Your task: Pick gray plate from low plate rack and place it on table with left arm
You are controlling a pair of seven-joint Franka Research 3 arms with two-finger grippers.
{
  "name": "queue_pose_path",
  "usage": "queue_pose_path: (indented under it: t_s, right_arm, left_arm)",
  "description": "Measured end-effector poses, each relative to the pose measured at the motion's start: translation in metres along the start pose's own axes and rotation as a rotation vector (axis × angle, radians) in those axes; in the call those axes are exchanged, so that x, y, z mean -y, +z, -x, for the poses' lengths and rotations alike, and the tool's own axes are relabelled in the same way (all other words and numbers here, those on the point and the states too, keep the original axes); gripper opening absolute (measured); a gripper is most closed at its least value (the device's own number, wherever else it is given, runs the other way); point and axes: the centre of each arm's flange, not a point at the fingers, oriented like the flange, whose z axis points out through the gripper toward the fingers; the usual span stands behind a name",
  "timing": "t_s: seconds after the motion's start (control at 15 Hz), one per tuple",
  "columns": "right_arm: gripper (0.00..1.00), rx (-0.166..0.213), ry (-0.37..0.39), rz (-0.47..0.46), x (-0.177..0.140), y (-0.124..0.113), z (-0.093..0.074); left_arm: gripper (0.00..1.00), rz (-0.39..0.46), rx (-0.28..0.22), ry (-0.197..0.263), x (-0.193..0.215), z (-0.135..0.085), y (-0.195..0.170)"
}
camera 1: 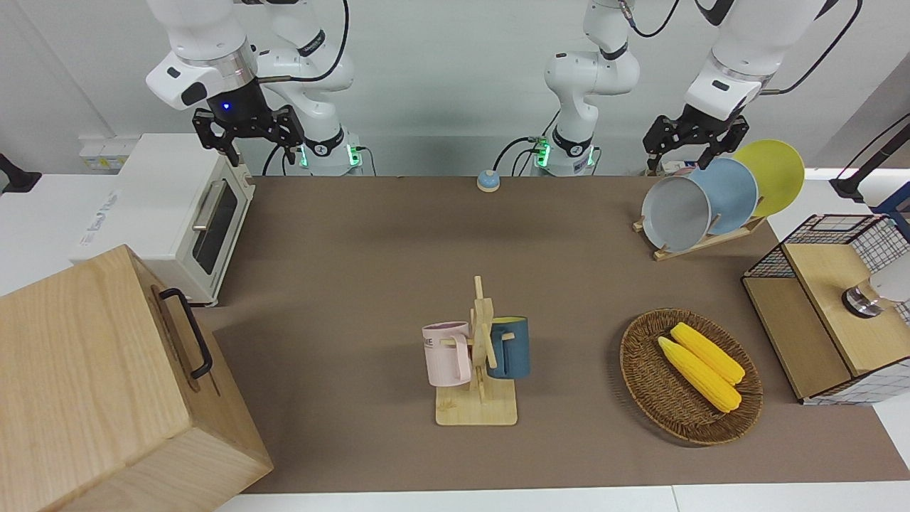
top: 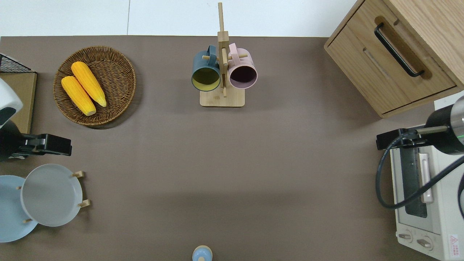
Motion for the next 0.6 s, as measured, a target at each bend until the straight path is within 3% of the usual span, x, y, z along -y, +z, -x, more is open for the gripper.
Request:
queue_pose_path:
  t_s: [0.6]
  right_arm:
    - [0.99,0.000,0.000,0.000,0.0000,0.0000,0.0000]
  left_arm:
    - [1.00,0.000,0.008,0.000,-0.0008,0.0004,0.0014]
